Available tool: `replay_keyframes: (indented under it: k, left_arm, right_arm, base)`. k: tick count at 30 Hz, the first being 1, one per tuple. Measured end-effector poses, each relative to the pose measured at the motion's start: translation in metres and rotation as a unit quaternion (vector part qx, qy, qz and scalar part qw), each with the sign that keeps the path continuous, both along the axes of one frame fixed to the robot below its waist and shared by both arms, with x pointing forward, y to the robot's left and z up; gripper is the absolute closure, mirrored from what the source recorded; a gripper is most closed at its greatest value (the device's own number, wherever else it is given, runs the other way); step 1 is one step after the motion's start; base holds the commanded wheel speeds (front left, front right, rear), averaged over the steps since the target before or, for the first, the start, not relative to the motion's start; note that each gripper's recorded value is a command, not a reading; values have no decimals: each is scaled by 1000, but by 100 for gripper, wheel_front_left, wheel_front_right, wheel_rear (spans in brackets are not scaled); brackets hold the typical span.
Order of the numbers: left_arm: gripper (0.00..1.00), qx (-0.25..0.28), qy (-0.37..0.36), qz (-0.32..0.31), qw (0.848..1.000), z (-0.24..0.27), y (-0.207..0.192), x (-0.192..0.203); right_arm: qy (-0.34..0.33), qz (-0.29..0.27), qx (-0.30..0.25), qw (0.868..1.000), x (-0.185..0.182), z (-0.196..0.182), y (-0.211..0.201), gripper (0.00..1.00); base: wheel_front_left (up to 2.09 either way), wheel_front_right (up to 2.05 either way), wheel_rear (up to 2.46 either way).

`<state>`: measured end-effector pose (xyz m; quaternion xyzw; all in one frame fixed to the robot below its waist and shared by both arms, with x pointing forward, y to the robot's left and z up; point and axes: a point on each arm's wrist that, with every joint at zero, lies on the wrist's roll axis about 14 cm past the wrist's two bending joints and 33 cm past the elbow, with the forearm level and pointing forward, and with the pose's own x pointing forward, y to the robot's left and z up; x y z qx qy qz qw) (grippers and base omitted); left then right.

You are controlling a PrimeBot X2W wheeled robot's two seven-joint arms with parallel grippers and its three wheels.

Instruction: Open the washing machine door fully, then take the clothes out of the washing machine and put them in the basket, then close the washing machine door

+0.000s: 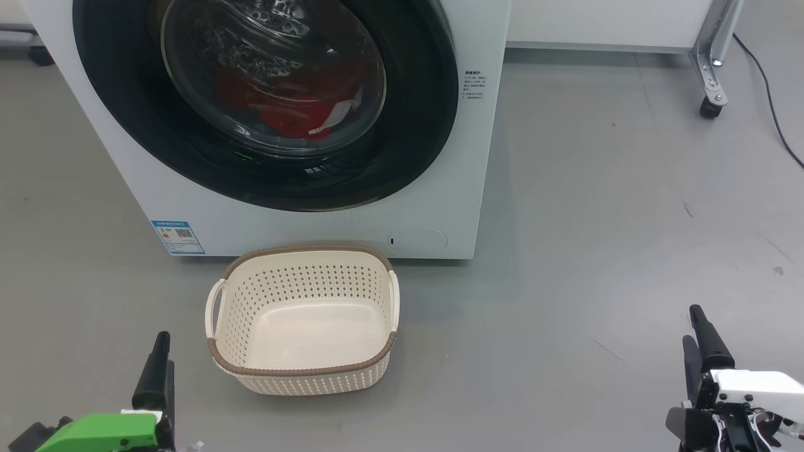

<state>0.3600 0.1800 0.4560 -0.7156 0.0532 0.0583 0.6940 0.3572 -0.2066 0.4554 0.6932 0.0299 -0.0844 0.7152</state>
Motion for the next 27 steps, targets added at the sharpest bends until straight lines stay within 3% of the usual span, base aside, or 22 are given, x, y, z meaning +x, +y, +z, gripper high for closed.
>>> replay_keyframes:
  k: [27]
  left_arm:
    - [0, 55, -63, 40, 996, 41, 16, 8]
  right_arm:
    - [-61, -49, -75, 994, 6, 43, -24, 0]
  base:
    - [0, 0, 0]
